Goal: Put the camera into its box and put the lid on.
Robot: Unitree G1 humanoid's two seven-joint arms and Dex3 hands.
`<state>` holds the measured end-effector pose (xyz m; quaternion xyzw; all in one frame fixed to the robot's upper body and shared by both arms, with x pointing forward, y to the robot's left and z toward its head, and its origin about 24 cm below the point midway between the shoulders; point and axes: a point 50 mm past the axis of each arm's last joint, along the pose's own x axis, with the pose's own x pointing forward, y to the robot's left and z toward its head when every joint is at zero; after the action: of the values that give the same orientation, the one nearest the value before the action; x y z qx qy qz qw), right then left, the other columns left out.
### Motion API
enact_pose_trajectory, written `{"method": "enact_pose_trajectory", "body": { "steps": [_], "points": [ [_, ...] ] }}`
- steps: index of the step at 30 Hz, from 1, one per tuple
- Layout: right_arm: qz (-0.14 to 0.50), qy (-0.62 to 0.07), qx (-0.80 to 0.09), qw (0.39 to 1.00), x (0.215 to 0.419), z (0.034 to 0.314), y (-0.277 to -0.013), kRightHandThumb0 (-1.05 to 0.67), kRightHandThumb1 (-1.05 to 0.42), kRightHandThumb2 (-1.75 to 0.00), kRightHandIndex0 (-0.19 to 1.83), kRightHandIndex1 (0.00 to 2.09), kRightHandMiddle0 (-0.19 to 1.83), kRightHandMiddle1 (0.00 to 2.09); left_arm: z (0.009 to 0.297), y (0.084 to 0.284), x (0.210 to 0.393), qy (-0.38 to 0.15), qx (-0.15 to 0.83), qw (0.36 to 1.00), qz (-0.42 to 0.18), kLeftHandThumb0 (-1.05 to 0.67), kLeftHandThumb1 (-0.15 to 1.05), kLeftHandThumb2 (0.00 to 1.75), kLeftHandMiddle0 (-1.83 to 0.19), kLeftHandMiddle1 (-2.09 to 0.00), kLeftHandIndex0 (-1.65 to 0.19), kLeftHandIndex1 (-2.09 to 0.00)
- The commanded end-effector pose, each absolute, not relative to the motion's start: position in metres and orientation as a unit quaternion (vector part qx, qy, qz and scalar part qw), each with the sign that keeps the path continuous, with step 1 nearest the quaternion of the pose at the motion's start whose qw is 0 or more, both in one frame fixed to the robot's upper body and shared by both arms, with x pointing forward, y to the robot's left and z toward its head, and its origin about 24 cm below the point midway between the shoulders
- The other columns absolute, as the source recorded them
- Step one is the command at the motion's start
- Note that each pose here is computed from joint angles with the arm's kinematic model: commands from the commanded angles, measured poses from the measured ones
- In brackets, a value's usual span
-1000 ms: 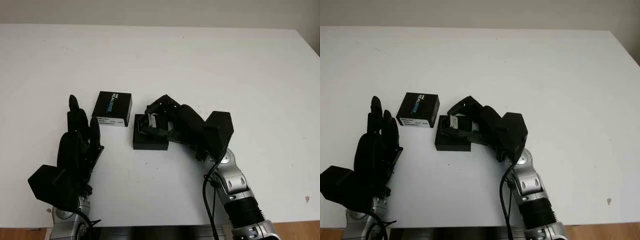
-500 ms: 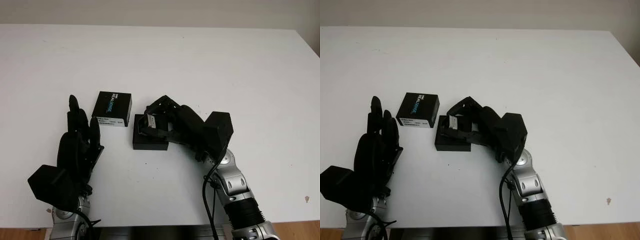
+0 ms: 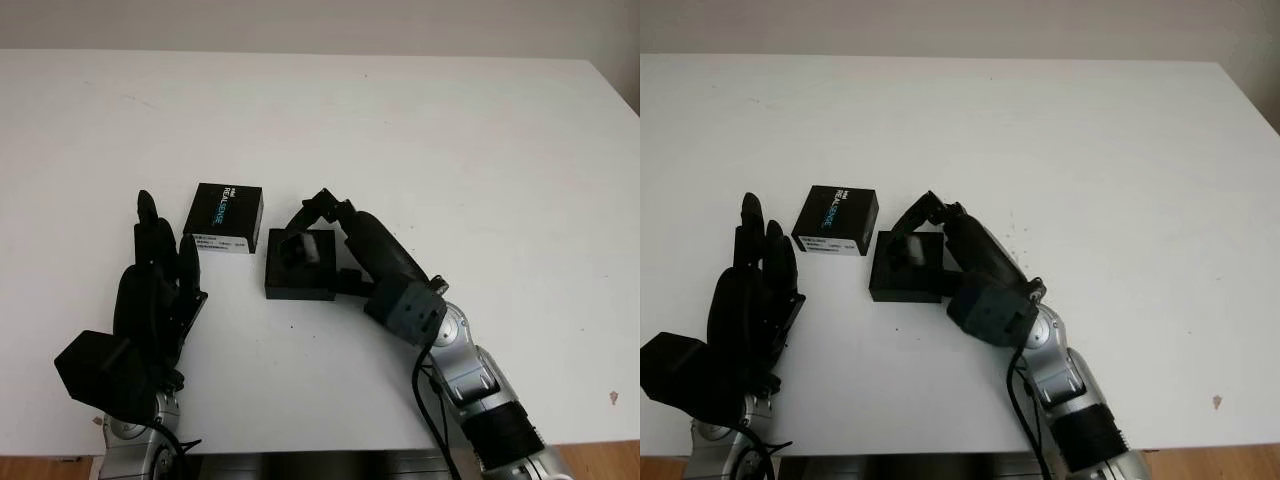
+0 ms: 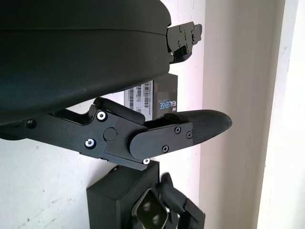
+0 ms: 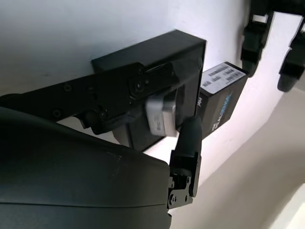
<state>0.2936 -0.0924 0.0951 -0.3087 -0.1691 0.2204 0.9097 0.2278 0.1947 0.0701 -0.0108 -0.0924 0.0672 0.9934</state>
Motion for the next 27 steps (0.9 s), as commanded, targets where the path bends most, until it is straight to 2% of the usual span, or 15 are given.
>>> {"method": "enact_pose_trajectory", "body": {
  "steps": [1,7,19,24,27],
  "points": [
    [0.212,-0.206,-0.319,0.900,0.288,0.107,-0.094,-0.51,-0.97,-0.05,-0.15,0.39,-0.11,1.10,0.072,0.196,0.225,-0.100,-0.006,0.993,0.066,-0.66,1.05,0.61,0.19,-0.02,0.19,-0.01],
    [0.195,-0.254,-0.334,0.886,0.279,0.124,-0.098,-0.55,-0.98,-0.06,-0.09,0.26,-0.08,1.01,0.074,0.198,0.225,-0.101,-0.002,0.993,0.065,-0.65,1.05,0.62,0.19,-0.03,0.19,-0.01],
    [0.173,-0.280,-0.354,0.876,0.271,0.134,-0.100,-0.56,-0.99,-0.05,0.00,0.23,-0.03,0.94,0.076,0.200,0.227,-0.104,0.005,0.993,0.062,-0.65,1.05,0.63,0.19,-0.03,0.19,-0.02],
    [0.165,-0.285,-0.428,0.841,0.267,0.143,-0.099,-0.63,-0.97,-0.04,0.18,0.32,0.02,0.95,0.076,0.200,0.227,-0.104,0.006,0.993,0.061,-0.65,1.05,0.62,0.19,-0.03,0.19,-0.02],
    [0.161,-0.292,-0.470,0.818,0.263,0.147,-0.095,-0.66,-0.95,-0.04,0.21,0.35,0.03,0.95,0.076,0.199,0.228,-0.104,0.005,0.993,0.060,-0.65,1.05,0.62,0.19,-0.03,0.19,-0.02]
  ]
}}
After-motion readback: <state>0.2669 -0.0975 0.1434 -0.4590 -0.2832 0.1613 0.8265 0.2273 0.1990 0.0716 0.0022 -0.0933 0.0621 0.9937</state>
